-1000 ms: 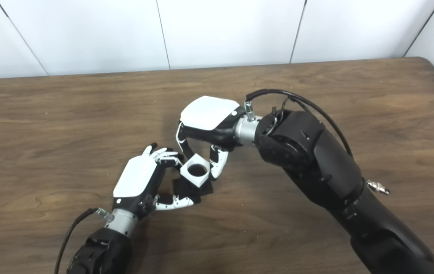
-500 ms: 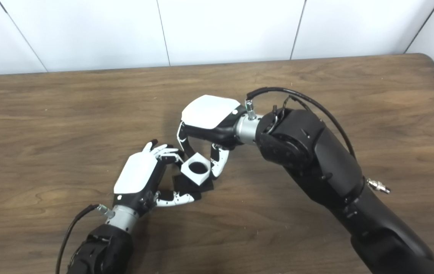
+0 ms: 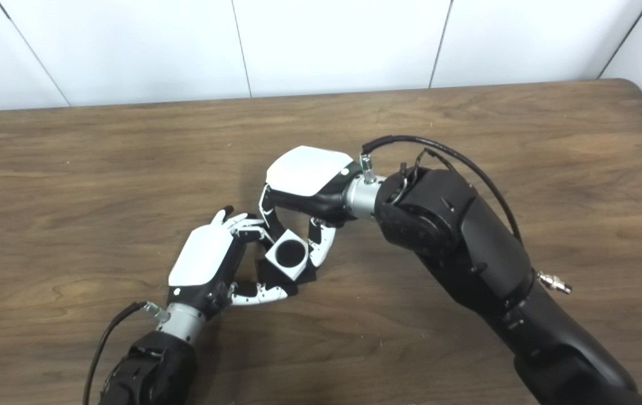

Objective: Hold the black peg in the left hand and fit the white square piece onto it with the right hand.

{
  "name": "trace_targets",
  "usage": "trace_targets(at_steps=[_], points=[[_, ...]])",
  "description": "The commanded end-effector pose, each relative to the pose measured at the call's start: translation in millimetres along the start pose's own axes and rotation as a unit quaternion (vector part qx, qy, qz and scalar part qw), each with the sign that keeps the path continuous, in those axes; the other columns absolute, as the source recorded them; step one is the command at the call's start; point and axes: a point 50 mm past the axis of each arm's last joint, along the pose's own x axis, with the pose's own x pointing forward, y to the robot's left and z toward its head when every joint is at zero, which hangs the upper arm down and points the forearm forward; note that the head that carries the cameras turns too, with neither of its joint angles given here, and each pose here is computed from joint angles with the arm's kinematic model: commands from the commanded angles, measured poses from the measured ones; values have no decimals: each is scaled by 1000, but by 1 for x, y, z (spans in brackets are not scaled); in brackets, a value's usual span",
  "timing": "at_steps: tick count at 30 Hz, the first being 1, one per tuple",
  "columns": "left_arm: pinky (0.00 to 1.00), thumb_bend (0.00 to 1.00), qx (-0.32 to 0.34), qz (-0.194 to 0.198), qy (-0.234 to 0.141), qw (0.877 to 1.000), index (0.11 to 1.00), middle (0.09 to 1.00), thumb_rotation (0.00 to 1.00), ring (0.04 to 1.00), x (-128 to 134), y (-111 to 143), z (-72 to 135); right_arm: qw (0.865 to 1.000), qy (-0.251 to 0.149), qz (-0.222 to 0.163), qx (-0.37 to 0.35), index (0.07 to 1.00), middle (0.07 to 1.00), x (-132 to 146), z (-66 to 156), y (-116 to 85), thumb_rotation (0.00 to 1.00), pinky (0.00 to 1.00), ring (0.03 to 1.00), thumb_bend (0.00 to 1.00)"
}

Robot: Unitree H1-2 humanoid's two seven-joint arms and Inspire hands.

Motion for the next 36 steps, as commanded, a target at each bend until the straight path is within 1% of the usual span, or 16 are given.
trace_targets(at_steps=[1,5,11,12,13,14,16,21,26,36], points=[[1000,523,-1,-37,2,999,485,766,53,875,-2,-10,1,999,-9,-43,-23,482,741,-5,6,-18,130,848,871,524],[1000,523,0,-37,3,999,485,767,54,875,-2,-10,1,999,-3,-45,-27,485,734,-4,5,-17,138,838,863,525],[1000,523,0,-37,3,999,484,766,53,874,-2,-9,1,999,6,-36,-30,491,747,-4,2,-18,152,834,870,525],[1000,523,1,-37,3,999,484,766,54,874,-1,-9,1,999,8,-33,-30,538,752,-4,2,-17,200,835,871,730],[1000,523,2,-37,3,999,484,765,54,873,-1,-9,2,999,9,-30,-30,565,758,-4,1,-17,227,840,874,836],[1000,523,3,-37,3,999,484,765,54,873,-1,-9,1,999,10,-30,-29,582,762,-4,1,-17,244,843,875,902],[1000,523,4,-38,3,999,484,766,54,873,-1,-9,1,999,11,-30,-29,595,767,-5,1,-17,256,837,876,962],[1000,523,2,-37,4,999,484,766,54,873,-2,-9,1,999,12,-30,-28,609,776,-5,0,-18,273,838,881,999],[1000,523,6,-39,4,999,484,765,54,871,-1,-9,1,999,14,-32,-28,615,784,-6,-2,-19,293,836,886,1000],[1000,523,6,-41,7,999,485,764,53,871,0,-6,2,999,23,-35,-33,609,774,-11,-7,-22,295,821,877,1000]])
